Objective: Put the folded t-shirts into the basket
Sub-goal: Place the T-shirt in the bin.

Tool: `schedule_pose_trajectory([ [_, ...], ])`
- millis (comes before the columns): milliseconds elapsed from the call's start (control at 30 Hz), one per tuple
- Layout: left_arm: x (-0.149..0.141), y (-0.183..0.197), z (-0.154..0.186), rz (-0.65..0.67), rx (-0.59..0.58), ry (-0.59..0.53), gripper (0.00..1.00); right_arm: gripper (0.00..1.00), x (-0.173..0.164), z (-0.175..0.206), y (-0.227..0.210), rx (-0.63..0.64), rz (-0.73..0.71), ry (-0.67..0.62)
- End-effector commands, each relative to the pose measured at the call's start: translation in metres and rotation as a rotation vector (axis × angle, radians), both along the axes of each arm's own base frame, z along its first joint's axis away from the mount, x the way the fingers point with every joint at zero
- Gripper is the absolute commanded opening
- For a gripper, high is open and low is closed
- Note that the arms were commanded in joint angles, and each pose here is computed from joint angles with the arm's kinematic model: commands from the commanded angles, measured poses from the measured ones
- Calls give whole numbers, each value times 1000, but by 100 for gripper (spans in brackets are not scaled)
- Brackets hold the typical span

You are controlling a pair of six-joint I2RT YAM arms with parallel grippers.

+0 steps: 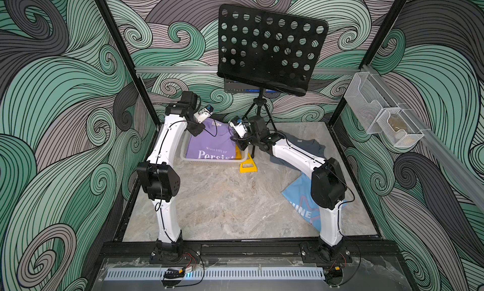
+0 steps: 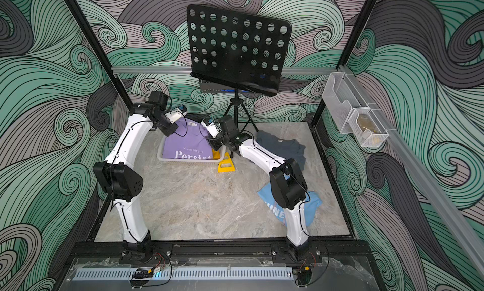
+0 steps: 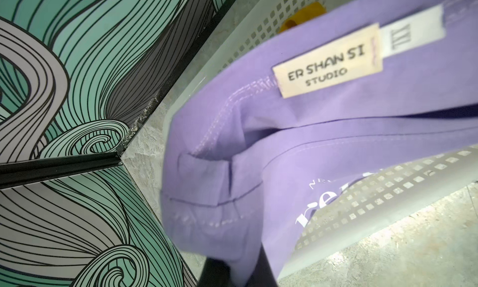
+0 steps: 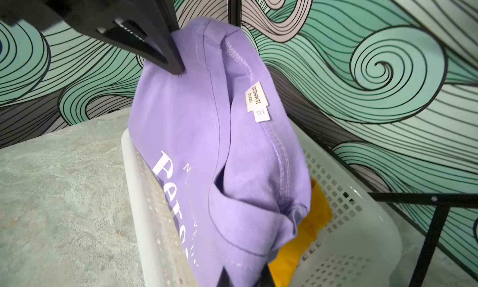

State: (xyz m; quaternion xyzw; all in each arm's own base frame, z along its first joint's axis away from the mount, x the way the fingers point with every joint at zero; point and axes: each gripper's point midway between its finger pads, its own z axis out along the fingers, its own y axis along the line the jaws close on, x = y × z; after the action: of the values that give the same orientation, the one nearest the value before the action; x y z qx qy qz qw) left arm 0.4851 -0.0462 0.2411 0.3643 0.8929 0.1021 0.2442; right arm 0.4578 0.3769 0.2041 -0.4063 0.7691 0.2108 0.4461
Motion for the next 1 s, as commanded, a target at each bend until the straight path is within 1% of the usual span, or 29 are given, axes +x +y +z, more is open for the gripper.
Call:
schedule_pose_trajectory([
  [0,3,10,-19,6,40,48,0,0,0,18,1,46,-24,-25],
  [100,15,9,-31,20,40,52,0,0,10,7,-1,21,-46,-26],
  [200,21,9,-44,35,37,80,0,0,22,-1,-2,9,-61,-23],
  [267,24,10,-53,42,41,95,0,0,29,0,-5,8,-75,-26],
  [300,26,11,-57,44,46,100,0,0,33,-15,-4,-6,-77,-4],
  [333,30,12,-61,51,53,99,0,0,36,-20,-5,-11,-81,2],
  [600,62,25,-78,92,115,37,0,0,60,-36,-2,-19,-105,-6],
  [733,76,28,-89,97,134,12,1,7,78,-47,-3,-36,-126,-26],
  [833,85,31,-100,106,153,4,10,15,97,-60,-9,-59,-157,-35],
  [867,89,32,-103,112,158,-4,15,20,104,-61,-10,-66,-168,-45],
  [933,97,35,-109,132,174,-24,33,29,118,-64,-15,-77,-189,-65],
  [967,101,36,-109,140,176,-38,40,35,125,-64,-17,-83,-201,-74],
])
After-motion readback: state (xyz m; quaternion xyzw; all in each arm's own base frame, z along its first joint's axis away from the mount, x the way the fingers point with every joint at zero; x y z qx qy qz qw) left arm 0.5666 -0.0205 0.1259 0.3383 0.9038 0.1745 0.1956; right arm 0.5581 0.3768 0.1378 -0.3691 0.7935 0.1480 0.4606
